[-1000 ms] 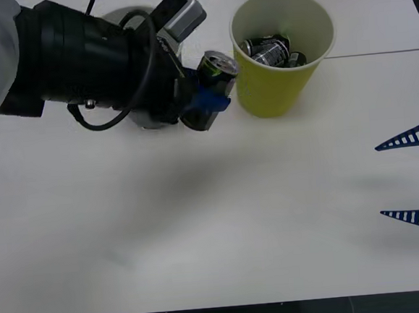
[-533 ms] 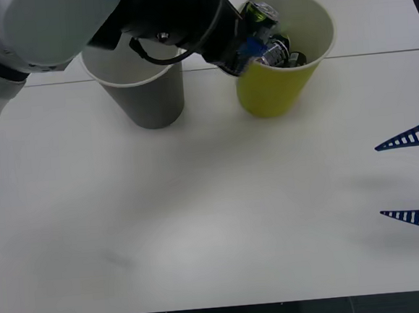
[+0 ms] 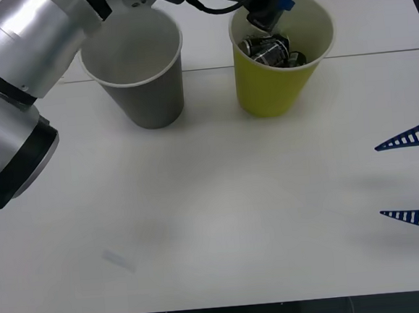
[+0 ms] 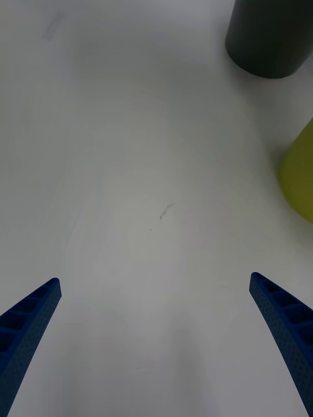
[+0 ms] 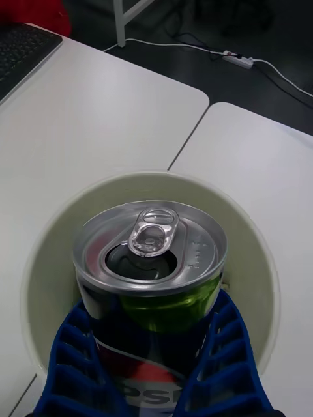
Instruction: Put the can into the green bin and the plastic bottle into the gray bin
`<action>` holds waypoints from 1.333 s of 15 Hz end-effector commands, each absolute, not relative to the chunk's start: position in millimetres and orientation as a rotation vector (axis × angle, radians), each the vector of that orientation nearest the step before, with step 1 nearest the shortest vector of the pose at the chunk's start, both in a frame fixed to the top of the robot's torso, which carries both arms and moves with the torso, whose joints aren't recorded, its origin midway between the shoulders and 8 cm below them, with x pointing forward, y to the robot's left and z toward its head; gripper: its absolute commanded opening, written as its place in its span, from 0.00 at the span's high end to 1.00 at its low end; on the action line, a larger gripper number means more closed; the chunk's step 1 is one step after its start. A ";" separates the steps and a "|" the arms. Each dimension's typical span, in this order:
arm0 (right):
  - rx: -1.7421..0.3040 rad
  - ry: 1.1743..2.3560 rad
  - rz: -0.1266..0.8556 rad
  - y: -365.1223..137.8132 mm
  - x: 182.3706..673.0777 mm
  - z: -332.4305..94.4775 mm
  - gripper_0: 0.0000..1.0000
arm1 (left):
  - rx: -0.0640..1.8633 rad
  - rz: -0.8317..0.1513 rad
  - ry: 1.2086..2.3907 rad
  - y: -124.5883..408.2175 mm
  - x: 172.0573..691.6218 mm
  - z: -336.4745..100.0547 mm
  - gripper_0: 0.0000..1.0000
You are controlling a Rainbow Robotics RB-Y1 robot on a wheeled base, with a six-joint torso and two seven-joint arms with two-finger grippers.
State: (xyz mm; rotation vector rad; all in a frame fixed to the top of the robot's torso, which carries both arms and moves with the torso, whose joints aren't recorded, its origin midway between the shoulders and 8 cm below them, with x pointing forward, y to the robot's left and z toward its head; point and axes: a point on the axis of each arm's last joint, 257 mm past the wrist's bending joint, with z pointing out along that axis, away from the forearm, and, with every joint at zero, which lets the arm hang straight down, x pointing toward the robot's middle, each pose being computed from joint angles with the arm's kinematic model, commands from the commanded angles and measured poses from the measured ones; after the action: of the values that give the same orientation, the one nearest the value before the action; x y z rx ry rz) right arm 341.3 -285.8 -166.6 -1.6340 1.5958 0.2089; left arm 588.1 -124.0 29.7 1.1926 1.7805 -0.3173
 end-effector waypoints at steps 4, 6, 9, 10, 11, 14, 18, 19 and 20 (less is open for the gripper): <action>-1.634 1.596 0.209 -285.8 341.3 -166.6 0.00 | 1.194 -0.261 1.773 -138.8 600.6 23.2 0.85; -1.634 1.596 0.209 -285.8 341.3 -166.6 0.00 | 1.196 -0.254 1.771 -138.2 601.3 23.3 0.00; -1.634 1.596 0.209 -285.8 341.3 -166.6 0.00 | 1.223 -0.225 1.750 -136.1 602.9 23.3 0.00; -1.634 1.596 0.209 -285.8 341.3 -166.6 0.00 | 1.224 -0.221 1.751 -135.5 603.3 23.1 0.00; -1.634 1.596 0.209 -285.8 341.3 -166.6 0.00 | 1.230 -0.217 1.761 -134.1 602.4 20.4 0.00; -1.634 1.596 0.209 -285.8 341.3 -166.6 0.00 | 1.277 -0.186 1.755 -123.2 596.8 24.2 0.00; -1.634 1.596 0.209 -285.8 341.3 -166.6 0.00 | 1.327 -0.214 1.691 -99.4 581.4 28.7 0.00; -1.634 1.596 0.209 -285.8 341.3 -166.6 0.00 | 1.340 -0.264 1.673 -94.9 571.0 28.9 0.00; -1.634 1.596 0.209 -285.8 341.3 -166.6 0.00 | 1.353 -0.309 1.656 -85.8 562.7 27.3 0.00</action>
State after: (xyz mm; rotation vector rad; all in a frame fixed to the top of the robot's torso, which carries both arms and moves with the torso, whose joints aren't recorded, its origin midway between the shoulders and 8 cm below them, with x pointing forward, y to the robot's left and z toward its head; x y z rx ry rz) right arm 341.3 -285.8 -166.6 -1.6340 1.5958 0.2090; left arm 569.3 -92.5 28.4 1.3433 1.6687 -0.2748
